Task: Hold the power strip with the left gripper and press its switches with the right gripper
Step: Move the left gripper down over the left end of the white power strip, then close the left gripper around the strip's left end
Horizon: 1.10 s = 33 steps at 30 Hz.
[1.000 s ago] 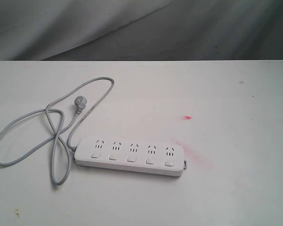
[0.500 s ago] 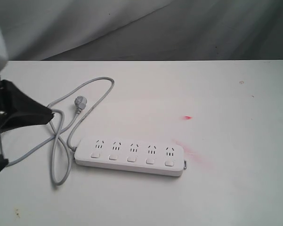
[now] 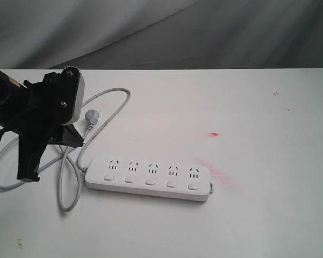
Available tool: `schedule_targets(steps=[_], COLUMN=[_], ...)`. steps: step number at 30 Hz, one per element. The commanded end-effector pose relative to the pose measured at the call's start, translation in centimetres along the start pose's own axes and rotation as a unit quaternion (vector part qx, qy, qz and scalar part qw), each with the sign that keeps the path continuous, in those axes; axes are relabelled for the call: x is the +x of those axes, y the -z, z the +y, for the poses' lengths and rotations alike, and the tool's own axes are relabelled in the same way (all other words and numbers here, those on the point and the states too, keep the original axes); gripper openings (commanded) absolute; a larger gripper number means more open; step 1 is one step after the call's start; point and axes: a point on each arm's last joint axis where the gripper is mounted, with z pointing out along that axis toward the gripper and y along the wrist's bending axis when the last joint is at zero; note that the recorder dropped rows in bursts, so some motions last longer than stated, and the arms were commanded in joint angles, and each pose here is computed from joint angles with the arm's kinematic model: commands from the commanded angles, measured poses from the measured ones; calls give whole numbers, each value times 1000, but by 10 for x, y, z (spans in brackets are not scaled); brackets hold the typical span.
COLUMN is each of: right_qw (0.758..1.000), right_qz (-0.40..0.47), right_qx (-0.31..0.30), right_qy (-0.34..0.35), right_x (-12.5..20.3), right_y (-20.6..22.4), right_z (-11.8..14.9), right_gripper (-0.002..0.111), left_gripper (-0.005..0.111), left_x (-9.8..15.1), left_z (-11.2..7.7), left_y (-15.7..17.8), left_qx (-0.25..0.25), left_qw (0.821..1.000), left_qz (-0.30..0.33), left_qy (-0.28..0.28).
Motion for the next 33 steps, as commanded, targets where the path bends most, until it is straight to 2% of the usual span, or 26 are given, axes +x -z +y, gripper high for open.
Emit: schedule_targets(steps=[1,6,10,12,18,21,24,27,33], right_qw=[1000,1000,1000,1000,1000,1000,1000,1000,1000], right_qz=[-1,-1,-1,-1,-1,-1,-1,-1,-1], right_qx=[3,3,3,3,3,3,3,3,3], right_qy=[4,4,4,4,4,4,4,4,4], right_x=[1,1,1,1,1,1,1,1,1], right_y=[0,0,0,0,0,0,0,0,0], right_z=[0,0,0,0,0,0,0,0,0], right_gripper=[0,0,0,0,0,0,0,0,0], left_gripper=[0,0,8,19,63,78,82,81,81], left_x=[-2,-3,-10,-14,-19,-19,-19,-18,-11], left_z=[2,3,4,4,6,6,6,7,3], left_y=[-7,-13,-12,-11,-10,-10,-10,-15,-36], left_qx=[8,15,11,10,9,8,4,10,51], left_qw=[1000,999,996,994,988,989,989,988,989], left_qz=[-9,-24,-61,-81,-109,-110,-109,-109,-99], left_qy=[-2,19,58,80,104,103,103,108,99])
